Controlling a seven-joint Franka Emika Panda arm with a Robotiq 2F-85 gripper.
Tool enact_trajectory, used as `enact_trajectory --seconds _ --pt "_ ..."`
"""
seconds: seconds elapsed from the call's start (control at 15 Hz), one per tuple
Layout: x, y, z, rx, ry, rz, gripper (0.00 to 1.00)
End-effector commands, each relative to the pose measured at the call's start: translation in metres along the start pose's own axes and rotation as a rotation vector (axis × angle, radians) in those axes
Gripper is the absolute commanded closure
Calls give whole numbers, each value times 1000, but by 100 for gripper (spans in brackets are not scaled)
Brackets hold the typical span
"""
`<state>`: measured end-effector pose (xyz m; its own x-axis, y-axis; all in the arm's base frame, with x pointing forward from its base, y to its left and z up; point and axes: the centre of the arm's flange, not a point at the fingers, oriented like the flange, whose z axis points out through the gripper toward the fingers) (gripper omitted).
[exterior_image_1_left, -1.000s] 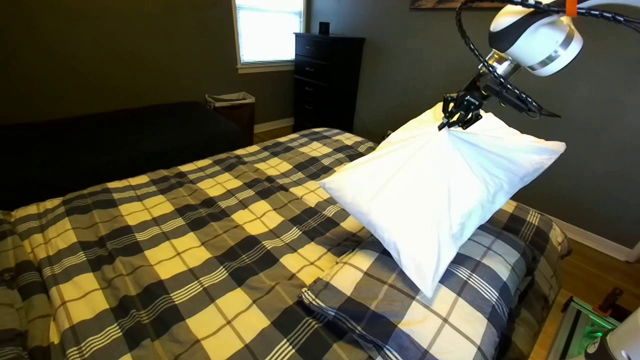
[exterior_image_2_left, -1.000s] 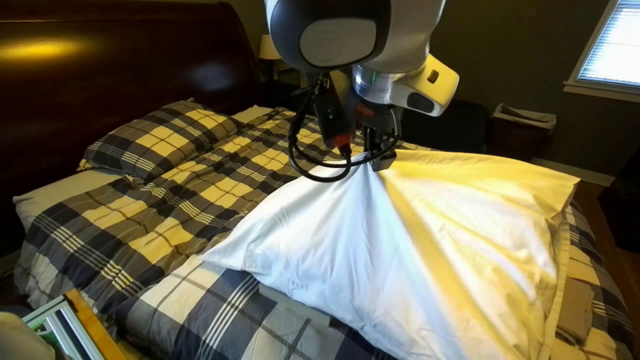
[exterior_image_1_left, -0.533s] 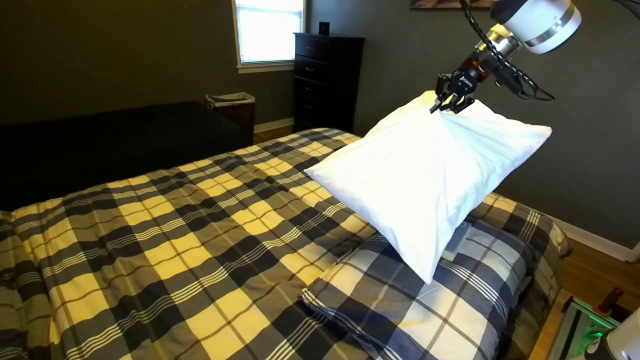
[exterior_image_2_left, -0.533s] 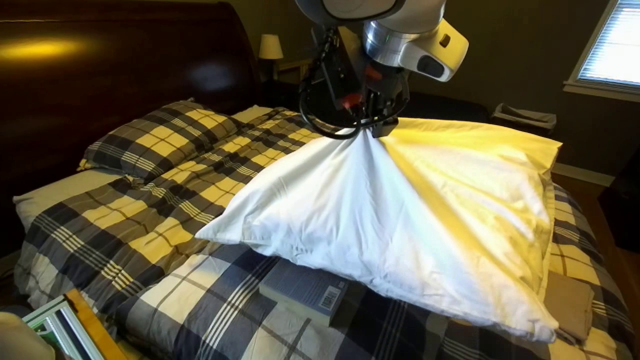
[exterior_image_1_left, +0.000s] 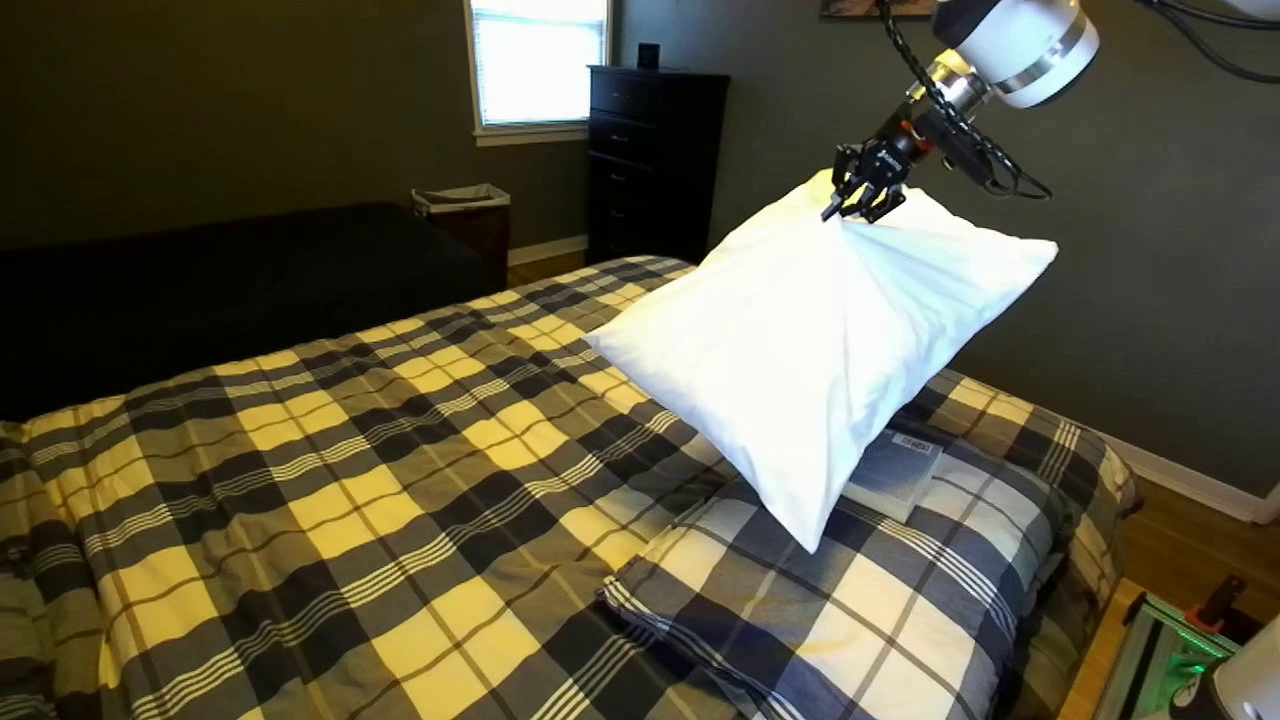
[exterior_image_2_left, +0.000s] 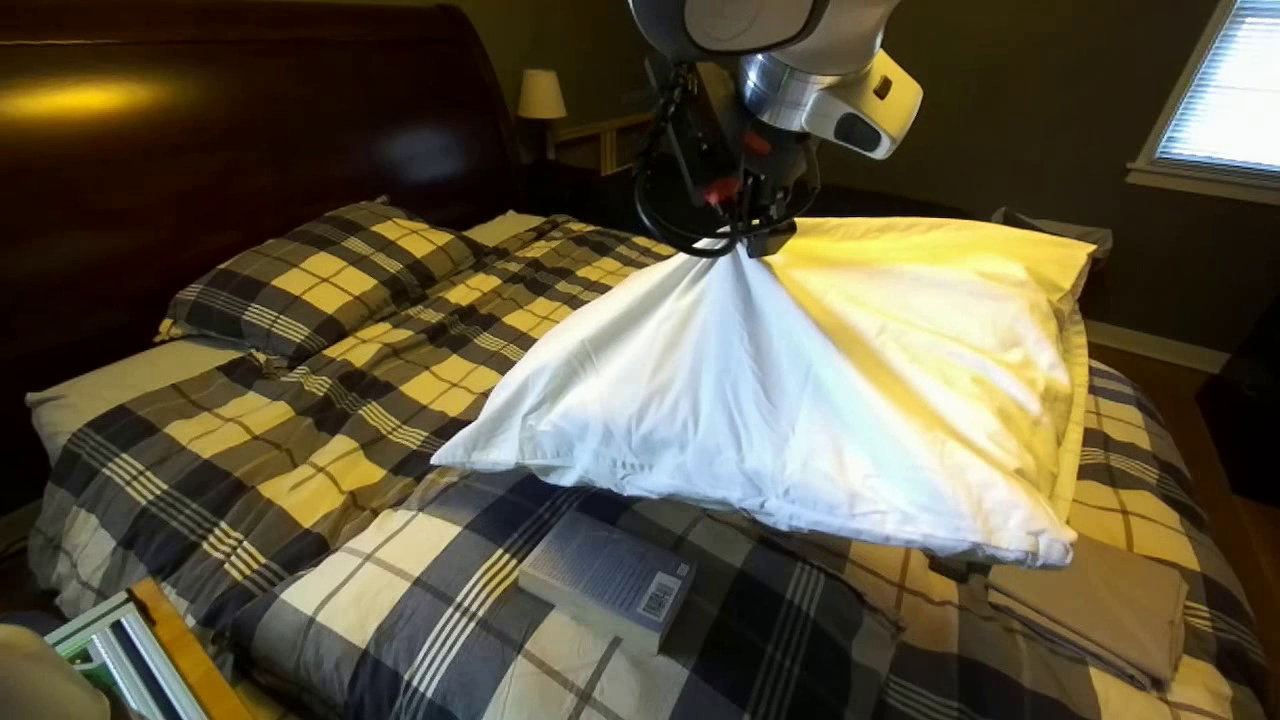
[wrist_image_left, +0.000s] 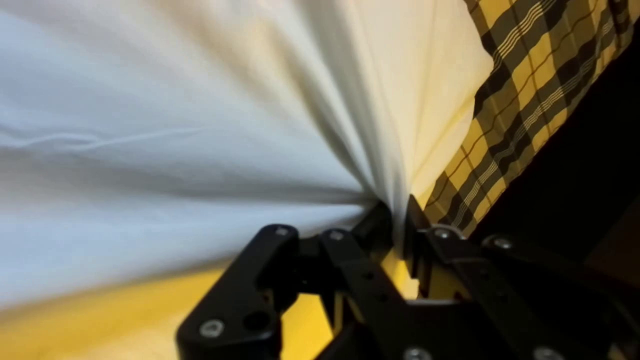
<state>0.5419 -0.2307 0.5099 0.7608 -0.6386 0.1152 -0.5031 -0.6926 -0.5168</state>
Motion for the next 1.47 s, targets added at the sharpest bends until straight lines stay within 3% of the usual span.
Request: enact_trajectory --seconds 0.0,0.4,0.8,1.4 --pt "25 -30 13 31 4 5 98" --pt "46 -69 52 15 8 -21 98" --pt "59 -98 117 -12 35 -26 98" --pt "71 -97 189 -63 64 -25 98"
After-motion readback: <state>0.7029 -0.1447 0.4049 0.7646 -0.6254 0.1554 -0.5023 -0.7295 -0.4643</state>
